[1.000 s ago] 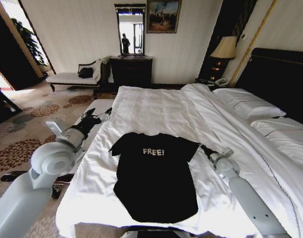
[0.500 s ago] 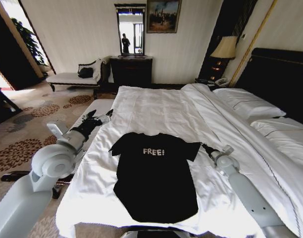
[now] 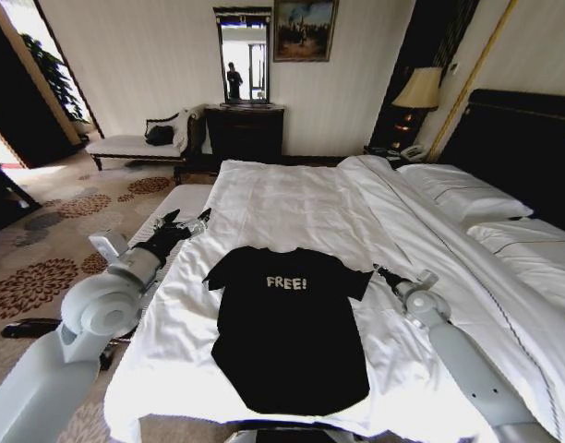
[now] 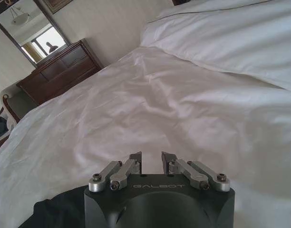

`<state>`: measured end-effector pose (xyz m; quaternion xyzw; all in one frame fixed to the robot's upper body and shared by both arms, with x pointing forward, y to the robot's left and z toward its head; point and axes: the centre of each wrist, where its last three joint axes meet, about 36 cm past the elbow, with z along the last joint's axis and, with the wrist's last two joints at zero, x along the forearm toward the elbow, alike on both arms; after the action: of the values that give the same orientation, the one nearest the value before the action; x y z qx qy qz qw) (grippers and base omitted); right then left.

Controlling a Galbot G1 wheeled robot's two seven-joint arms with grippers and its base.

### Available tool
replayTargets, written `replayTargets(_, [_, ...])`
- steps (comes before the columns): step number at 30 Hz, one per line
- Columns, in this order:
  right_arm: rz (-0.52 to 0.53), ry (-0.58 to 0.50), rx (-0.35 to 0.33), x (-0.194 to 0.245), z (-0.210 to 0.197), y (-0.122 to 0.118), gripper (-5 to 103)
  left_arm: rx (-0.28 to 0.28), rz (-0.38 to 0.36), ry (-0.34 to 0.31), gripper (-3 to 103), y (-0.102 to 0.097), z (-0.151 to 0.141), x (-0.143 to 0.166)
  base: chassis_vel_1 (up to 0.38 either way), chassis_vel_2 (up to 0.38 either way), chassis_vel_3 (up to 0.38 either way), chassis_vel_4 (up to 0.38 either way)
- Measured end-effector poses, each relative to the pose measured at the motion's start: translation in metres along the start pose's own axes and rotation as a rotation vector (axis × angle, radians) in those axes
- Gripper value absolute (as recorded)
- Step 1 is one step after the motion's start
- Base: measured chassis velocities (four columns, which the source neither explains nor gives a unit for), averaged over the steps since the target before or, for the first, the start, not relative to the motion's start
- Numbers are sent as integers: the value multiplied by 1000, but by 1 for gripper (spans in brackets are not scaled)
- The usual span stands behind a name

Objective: Fold the clothes on the bed.

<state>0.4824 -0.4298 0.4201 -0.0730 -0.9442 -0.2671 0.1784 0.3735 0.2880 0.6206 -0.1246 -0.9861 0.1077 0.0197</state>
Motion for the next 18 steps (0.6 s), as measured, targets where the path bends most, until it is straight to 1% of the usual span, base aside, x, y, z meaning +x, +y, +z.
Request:
replayTargets(1, [9,-9,19,5,-4,5,30,10,-6,19,100,0,4,1,0,0,0,0])
replayTargets(2, [13,-16,27,10,-7,8,30,20,-10,37,100,0,7,2,0,0,0,0])
replayTargets(3, [13,-16,27,10,-7,8,30,20,-10,37,100,0,7,2,0,0,0,0])
replayTargets(4, [15,-21,31,14,-9,11,35,30,-13,57,100,0,9,4,0,0,0,0])
replayTargets(5, [16,-32,37,21,-14,14,41,56,-13,109,100,-2,15,7,0,0,0,0])
replayTargets(6, [15,-47,42,33,-21,20,46,97,-26,245,100,-5,29,16,0,0,0,0])
replayTargets(7, [13,-54,45,42,-25,25,51,105,-42,344,100,-5,42,22,0,0,0,0])
replayTargets(8, [13,-54,45,42,-25,25,51,105,-42,344,100,-5,42,22,0,0,0,0])
replayTargets(10, [4,-62,45,56,-31,34,62,85,-81,568,100,-1,79,35,0,0,0,0])
replayTargets(11, [1,-62,44,59,-32,36,62,76,-87,613,100,0,87,38,0,0,0,0])
replayTargets(12, [1,-62,44,59,-32,36,62,76,-87,613,100,0,87,38,0,0,0,0])
replayTargets(13, [-7,-64,44,64,-33,40,68,51,-94,682,100,2,99,43,0,0,0,0])
replayTargets(14, [-11,-63,45,69,-33,43,73,2,-91,757,100,8,112,49,0,0,0,0])
replayTargets(15, [-15,-60,46,71,-33,45,79,-39,-92,797,100,12,120,52,0,0,0,0])
replayTargets(16, [-15,-60,46,71,-33,45,79,-39,-92,797,100,12,120,52,0,0,0,0])
replayTargets(17, [-15,-59,47,73,-32,45,84,-63,-95,818,100,15,124,54,0,0,0,0])
replayTargets(18, [-16,-58,45,75,-31,46,89,-94,-90,856,100,22,129,55,0,0,0,0])
